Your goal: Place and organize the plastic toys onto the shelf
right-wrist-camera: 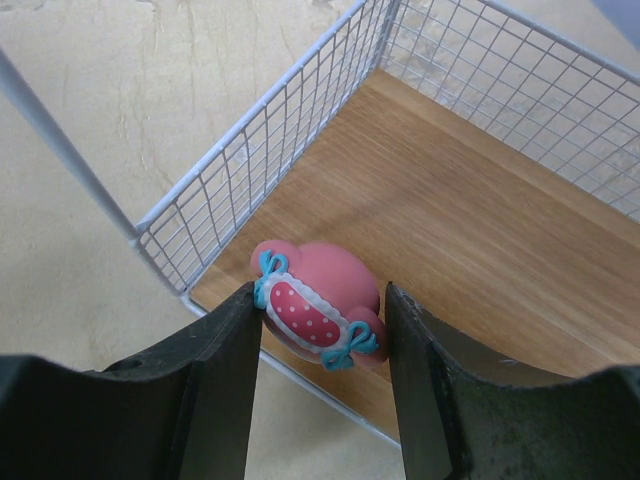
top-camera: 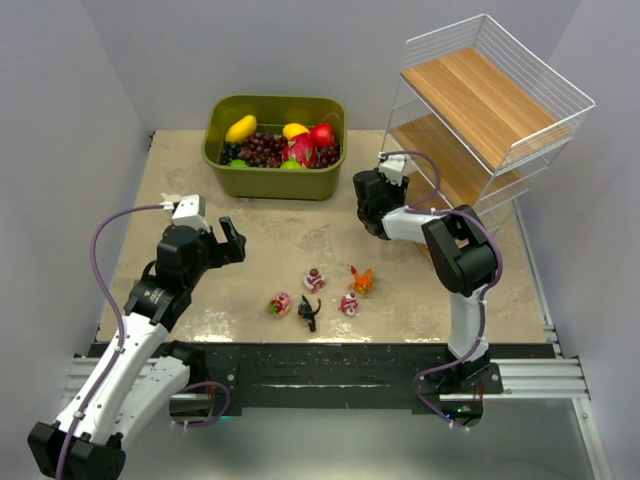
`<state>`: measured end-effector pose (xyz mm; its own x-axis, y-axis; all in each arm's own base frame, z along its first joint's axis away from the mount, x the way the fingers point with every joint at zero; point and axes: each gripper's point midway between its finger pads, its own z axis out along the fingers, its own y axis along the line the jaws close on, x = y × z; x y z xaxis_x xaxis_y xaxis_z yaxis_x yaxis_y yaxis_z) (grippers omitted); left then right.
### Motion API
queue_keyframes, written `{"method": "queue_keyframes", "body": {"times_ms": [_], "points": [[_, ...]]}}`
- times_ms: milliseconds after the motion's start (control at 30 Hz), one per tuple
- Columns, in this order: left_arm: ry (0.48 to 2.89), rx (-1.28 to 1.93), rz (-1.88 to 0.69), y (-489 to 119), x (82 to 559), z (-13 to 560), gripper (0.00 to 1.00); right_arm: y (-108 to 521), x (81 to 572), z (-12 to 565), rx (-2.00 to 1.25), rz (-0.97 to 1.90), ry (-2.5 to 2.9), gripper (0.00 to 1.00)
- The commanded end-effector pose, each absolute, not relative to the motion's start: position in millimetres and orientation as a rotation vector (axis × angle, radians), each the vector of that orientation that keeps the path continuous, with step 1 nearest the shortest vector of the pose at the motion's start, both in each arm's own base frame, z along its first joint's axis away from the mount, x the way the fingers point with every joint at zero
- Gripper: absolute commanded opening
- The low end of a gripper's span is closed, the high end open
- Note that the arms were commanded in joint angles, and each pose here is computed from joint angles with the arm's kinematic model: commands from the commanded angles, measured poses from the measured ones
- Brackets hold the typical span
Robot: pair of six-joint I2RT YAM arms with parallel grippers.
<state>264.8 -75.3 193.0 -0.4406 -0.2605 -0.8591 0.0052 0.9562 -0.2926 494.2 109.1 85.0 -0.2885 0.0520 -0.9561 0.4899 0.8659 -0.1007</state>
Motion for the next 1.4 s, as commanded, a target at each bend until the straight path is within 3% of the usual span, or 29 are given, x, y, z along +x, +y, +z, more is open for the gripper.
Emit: {"method": "queue_keyframes", "body": {"times_ms": [0,1367], "points": [[1.942,-0.2,-0.311,-73.5,270.7,217.4,0.99,106.9,500.7,100.3,0.47,-0.434,1.787,0.06],[1.909,-0.208,-0.292,-67.6,267.5,229.4,0.99,112.6,504.3,86.6,0.476,-0.44,1.884,0.2]]}}
